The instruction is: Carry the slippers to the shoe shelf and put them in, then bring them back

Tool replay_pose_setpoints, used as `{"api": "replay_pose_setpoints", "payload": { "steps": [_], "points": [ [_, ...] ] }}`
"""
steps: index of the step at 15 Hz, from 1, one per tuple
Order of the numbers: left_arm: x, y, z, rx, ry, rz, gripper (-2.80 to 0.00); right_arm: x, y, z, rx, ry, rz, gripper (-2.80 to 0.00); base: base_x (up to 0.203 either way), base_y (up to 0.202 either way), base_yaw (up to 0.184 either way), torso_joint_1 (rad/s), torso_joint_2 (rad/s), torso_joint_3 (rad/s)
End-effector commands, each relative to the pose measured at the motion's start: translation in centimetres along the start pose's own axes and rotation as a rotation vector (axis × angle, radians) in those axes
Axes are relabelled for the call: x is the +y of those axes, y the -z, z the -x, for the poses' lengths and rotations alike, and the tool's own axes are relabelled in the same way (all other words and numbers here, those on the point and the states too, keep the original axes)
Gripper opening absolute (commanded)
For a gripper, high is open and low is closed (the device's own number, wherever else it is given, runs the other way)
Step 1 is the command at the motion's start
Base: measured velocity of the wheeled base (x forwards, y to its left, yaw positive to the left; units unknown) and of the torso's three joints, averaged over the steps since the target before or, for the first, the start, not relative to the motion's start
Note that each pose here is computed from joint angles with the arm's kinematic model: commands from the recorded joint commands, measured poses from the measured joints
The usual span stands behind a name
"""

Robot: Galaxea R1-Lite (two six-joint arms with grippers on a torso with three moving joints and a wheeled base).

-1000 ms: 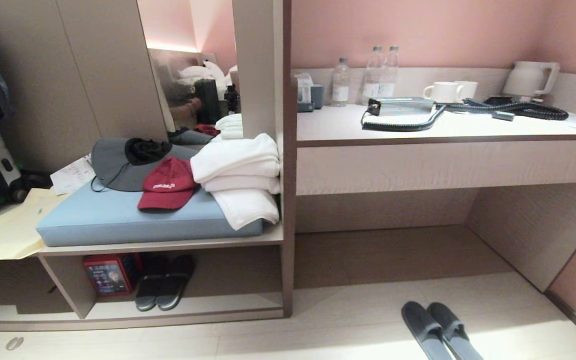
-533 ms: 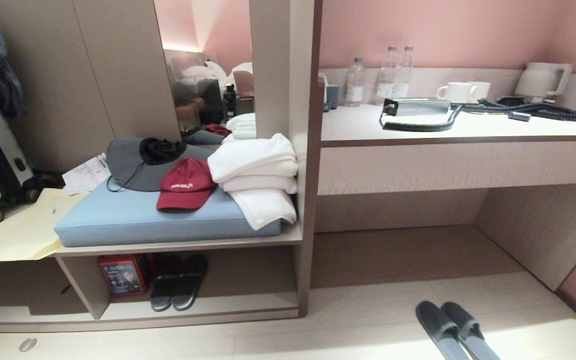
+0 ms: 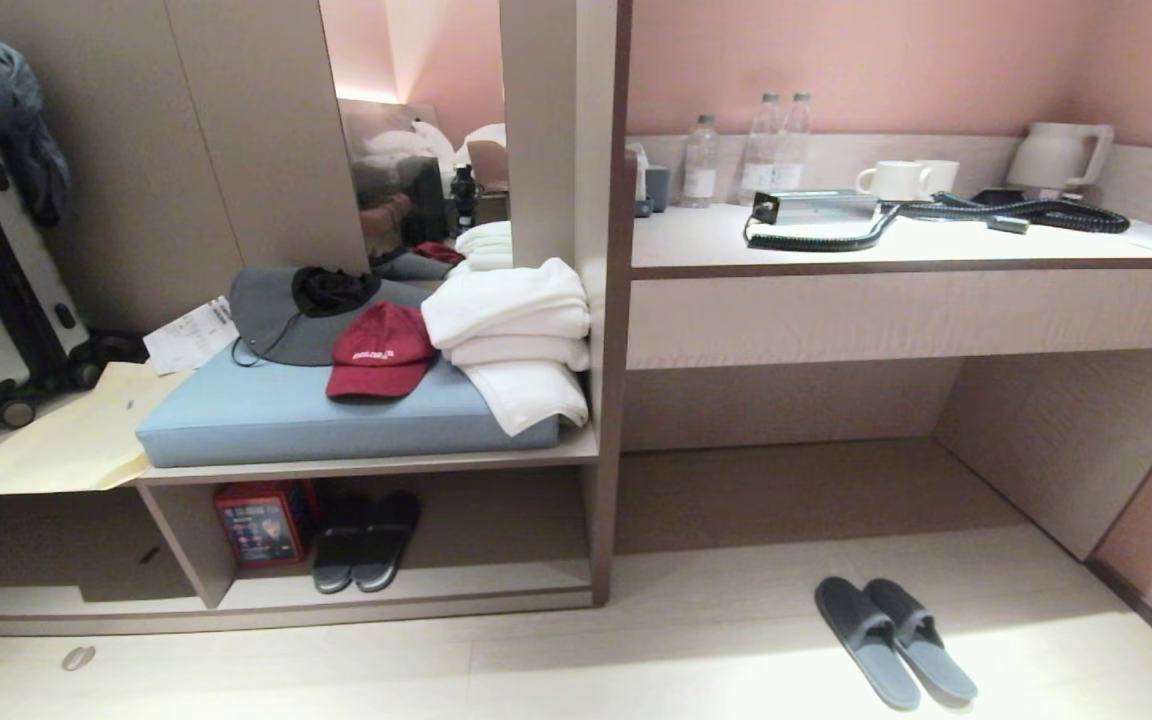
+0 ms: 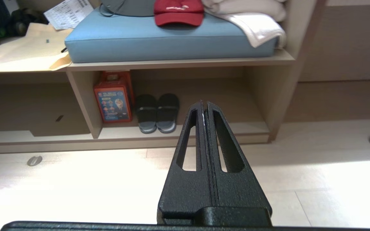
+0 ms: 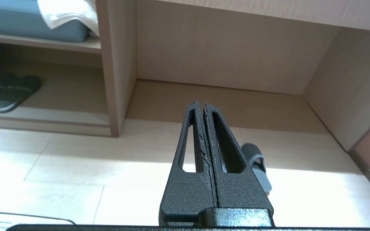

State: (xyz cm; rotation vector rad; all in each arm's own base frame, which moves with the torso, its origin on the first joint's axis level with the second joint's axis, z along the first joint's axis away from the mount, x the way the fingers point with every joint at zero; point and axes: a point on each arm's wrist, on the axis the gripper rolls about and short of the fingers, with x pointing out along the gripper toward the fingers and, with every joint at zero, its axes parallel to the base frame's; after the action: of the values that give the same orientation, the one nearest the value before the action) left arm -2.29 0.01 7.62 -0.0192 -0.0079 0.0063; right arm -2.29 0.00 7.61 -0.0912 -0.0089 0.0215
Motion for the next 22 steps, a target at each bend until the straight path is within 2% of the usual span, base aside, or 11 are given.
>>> {"api": "replay_pose_setpoints", "payload": {
  "steps": [1,22],
  "points": [
    [0.00,-0.01,-0.01,0.000,0.000,0.001,-2.80,0.00,-0.01,-0.01,0.000,-0.001,0.001,-2.80,-0.194,0.000,0.000,0.007,0.00,0.001],
    [0.00,-0.01,-0.01,0.000,0.000,0.001,-2.80,0.00,0.00,-0.01,0.002,0.000,-0.001,-2.80,-0.197,0.000,0.001,0.002,0.00,0.002]
  ]
}}
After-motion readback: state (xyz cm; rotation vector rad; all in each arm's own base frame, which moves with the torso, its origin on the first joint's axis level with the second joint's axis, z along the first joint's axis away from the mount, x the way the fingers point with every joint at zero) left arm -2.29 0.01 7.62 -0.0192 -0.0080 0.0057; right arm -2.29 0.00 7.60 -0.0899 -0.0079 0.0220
